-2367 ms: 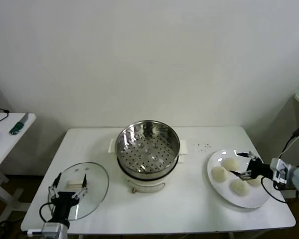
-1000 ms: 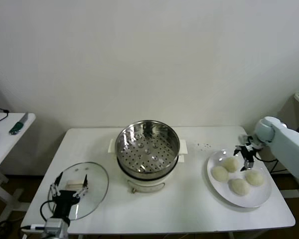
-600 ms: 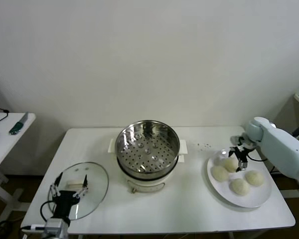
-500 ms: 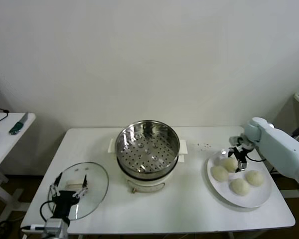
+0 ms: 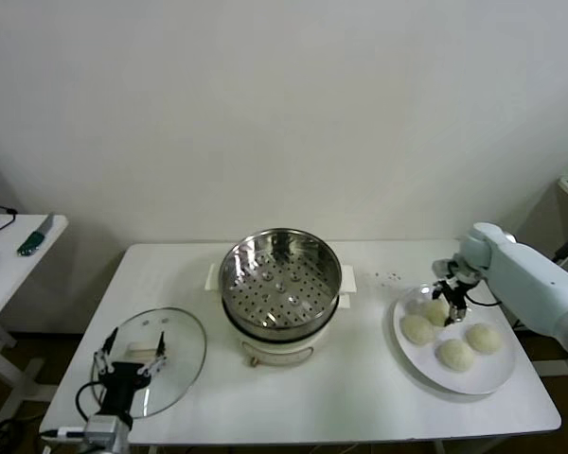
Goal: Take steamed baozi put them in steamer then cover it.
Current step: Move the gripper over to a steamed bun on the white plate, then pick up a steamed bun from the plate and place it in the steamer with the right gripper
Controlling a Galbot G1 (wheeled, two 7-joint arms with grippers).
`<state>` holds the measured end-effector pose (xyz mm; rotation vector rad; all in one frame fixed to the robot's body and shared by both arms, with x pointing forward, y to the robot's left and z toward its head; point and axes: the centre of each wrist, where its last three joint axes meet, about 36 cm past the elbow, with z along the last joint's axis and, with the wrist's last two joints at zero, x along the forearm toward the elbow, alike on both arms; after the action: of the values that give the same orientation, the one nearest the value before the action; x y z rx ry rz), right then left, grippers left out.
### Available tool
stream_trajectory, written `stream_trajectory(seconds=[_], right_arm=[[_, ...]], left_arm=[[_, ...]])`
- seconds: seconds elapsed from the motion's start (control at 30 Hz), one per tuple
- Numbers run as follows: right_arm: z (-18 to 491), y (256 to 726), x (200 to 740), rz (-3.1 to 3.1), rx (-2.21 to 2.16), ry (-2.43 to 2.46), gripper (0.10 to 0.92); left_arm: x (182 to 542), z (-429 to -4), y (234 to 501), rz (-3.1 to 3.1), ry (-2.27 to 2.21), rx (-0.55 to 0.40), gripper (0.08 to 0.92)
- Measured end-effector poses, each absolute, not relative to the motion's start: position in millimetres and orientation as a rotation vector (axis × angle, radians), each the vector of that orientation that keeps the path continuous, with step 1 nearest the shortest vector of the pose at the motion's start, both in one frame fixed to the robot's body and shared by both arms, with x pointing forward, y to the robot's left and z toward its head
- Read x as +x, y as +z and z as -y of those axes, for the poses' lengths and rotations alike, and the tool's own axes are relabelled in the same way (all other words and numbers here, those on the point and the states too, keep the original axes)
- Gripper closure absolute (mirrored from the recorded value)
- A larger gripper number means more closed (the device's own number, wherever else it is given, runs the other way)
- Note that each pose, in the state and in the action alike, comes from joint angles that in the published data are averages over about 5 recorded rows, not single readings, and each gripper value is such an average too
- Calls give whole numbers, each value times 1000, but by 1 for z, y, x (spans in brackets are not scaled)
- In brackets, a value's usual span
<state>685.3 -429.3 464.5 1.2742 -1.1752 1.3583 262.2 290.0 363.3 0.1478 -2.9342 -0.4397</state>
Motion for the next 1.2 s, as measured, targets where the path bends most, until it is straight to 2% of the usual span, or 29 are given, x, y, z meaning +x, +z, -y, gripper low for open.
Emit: stream_trajectory(seconds=[0.13, 0.33, 0.67, 0.9, 1.2], right_arm=[[422, 489, 694, 1173, 1295, 1401, 334], [391, 551, 716, 1161, 1364, 1514, 327], [283, 654, 734, 988, 1551, 1835, 330], [185, 683, 727, 719, 1706, 2099, 328], [81, 686, 710, 316, 1812, 2394, 327]], left_arm=[[261, -289, 364, 2936, -439, 146, 177], [259, -288, 364, 2934, -448, 138, 177], [255, -282, 365, 2944, -436, 102, 177], [255, -281, 366, 2949, -435, 104, 177], [256, -281, 367, 2956, -430, 114, 177]])
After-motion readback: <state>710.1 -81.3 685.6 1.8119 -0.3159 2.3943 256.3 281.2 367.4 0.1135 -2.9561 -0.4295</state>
